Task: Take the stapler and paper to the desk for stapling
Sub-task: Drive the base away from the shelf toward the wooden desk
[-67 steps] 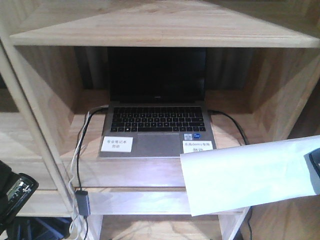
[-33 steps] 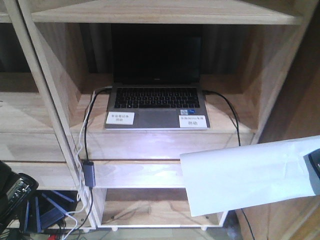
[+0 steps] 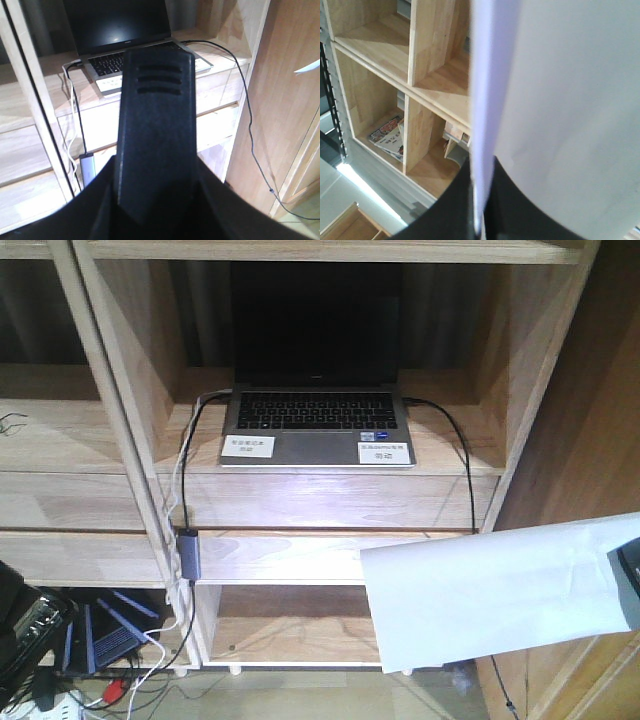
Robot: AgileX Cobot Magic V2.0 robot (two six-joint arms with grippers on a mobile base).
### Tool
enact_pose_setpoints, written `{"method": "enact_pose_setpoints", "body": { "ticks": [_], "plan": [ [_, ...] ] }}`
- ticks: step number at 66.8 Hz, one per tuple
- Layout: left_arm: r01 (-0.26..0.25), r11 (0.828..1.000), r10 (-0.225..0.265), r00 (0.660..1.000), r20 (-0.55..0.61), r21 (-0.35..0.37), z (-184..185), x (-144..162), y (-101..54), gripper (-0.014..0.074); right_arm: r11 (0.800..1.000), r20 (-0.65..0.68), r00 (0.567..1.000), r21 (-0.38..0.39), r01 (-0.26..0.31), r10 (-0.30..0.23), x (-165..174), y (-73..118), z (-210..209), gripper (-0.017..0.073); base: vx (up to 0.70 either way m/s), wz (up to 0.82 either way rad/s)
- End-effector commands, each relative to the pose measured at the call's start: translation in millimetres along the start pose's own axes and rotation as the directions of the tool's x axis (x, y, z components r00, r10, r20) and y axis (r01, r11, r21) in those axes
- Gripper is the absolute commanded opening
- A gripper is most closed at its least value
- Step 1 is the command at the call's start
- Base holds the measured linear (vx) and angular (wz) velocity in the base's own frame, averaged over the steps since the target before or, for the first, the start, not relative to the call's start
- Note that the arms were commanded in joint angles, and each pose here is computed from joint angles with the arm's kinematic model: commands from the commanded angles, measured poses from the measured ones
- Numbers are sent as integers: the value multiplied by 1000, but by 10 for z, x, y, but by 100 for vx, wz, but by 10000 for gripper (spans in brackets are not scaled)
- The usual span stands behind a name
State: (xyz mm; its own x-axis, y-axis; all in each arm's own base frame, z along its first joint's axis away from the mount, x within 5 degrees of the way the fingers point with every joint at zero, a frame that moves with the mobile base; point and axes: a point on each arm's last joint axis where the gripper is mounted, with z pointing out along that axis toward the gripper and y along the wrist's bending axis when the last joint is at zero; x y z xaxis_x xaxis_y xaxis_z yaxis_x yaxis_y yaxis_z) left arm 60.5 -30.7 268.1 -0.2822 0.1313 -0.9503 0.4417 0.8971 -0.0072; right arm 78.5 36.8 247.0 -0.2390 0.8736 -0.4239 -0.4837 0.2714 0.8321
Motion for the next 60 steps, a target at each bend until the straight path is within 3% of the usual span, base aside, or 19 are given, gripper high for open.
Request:
{"method": "enact_pose_setpoints", "body": {
  "ticks": [1,27,60],
  "plan": [
    [8,1000,-8,990,143,-1,-39,-201,2,-7,996,22,1000,-89,8,-6,-54,130,40,-6,-5,9],
    [8,1000,-8,990,143,-1,-39,-201,2,-7,996,22,1000,-92,8,-6,-54,133,40,-6,-3,28],
    [8,1000,-8,990,143,-1,-39,-201,2,-7,996,22,1000,-92,8,-6,-54,133,40,-6,0,62]
  ]
}}
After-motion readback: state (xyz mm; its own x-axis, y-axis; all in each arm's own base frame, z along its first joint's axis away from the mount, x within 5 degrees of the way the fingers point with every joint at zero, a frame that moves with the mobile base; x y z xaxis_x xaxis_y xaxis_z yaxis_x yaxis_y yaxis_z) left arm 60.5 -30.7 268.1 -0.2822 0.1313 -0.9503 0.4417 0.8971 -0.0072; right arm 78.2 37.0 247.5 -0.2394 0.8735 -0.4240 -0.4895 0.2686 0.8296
